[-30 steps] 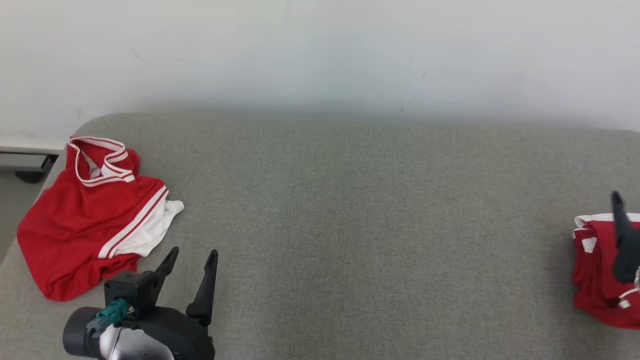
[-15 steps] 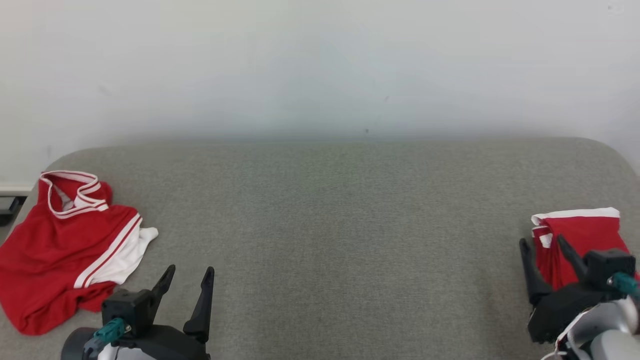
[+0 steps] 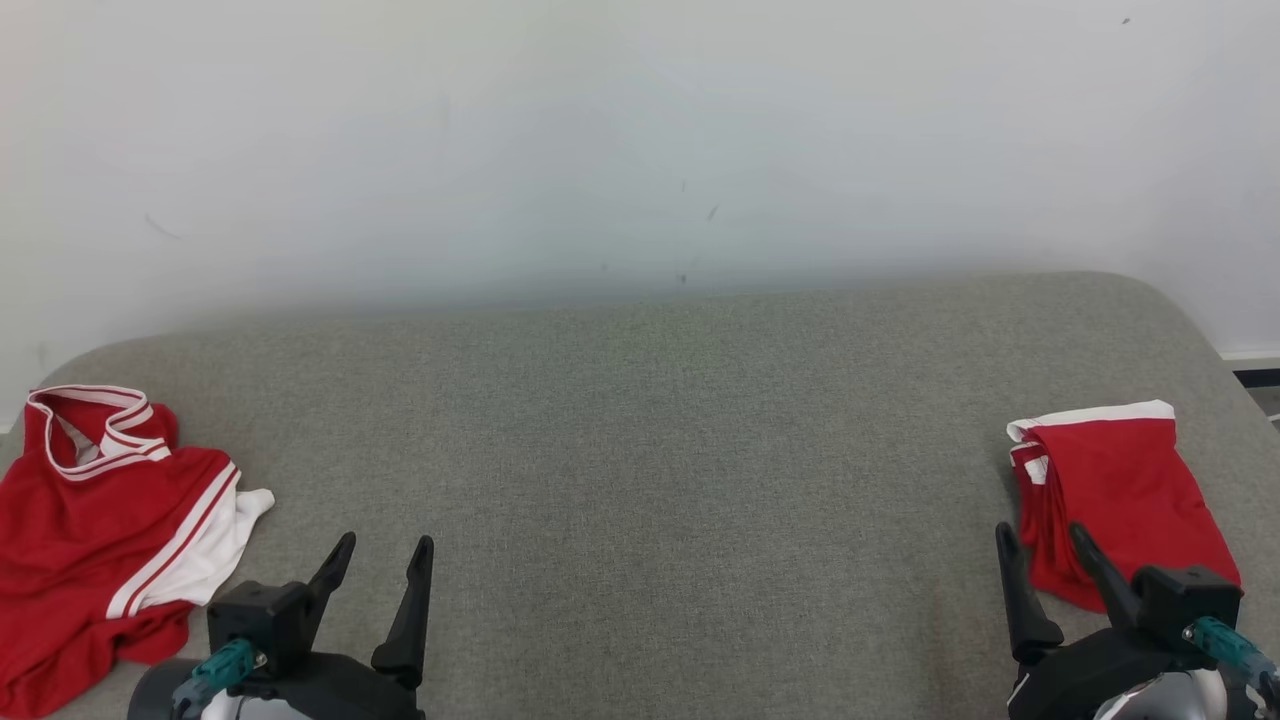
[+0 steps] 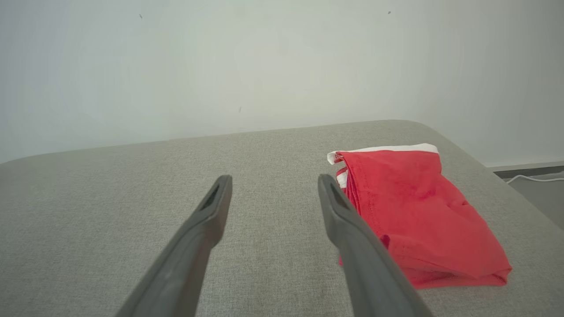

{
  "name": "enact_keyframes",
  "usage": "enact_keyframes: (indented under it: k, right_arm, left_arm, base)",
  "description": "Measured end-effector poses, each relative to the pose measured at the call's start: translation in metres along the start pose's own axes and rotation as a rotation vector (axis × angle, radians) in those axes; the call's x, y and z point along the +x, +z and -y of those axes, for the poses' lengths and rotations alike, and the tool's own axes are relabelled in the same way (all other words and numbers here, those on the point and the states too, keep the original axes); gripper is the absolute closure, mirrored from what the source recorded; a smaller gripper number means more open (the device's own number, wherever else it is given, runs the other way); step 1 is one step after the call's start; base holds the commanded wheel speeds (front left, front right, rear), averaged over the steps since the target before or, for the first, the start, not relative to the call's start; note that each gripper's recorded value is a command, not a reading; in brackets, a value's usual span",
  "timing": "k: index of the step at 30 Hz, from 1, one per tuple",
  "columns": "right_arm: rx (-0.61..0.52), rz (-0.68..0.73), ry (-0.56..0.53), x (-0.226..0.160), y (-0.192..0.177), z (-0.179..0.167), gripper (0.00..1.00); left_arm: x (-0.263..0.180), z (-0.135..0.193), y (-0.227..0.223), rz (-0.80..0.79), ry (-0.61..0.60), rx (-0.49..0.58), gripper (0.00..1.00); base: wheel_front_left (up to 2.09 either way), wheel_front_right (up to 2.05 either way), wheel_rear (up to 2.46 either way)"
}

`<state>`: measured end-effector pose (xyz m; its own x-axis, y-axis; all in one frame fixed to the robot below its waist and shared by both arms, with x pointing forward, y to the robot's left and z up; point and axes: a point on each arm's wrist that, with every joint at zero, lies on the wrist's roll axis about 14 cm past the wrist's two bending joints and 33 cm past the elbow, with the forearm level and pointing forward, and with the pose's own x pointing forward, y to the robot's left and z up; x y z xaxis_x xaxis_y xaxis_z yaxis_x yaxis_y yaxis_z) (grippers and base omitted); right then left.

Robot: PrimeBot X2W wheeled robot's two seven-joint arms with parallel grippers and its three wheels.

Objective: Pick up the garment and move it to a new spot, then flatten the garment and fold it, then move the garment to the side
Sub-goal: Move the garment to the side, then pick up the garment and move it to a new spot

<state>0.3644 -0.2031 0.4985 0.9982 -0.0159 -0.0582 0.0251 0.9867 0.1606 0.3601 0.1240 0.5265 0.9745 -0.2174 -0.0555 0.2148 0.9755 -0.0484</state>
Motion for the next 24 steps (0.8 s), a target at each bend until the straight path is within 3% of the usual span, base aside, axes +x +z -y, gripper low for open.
enact_keyframes:
  k: [24]
  right_arm:
    - [-0.001, 0.005, 0.004, -0.002, 0.005, -0.005, 0.00]
  left_arm:
    - [-0.007, -0.002, -0.008, -0.020, 0.020, -0.018, 0.00]
  base:
    - [0.00, 0.00, 0.00]
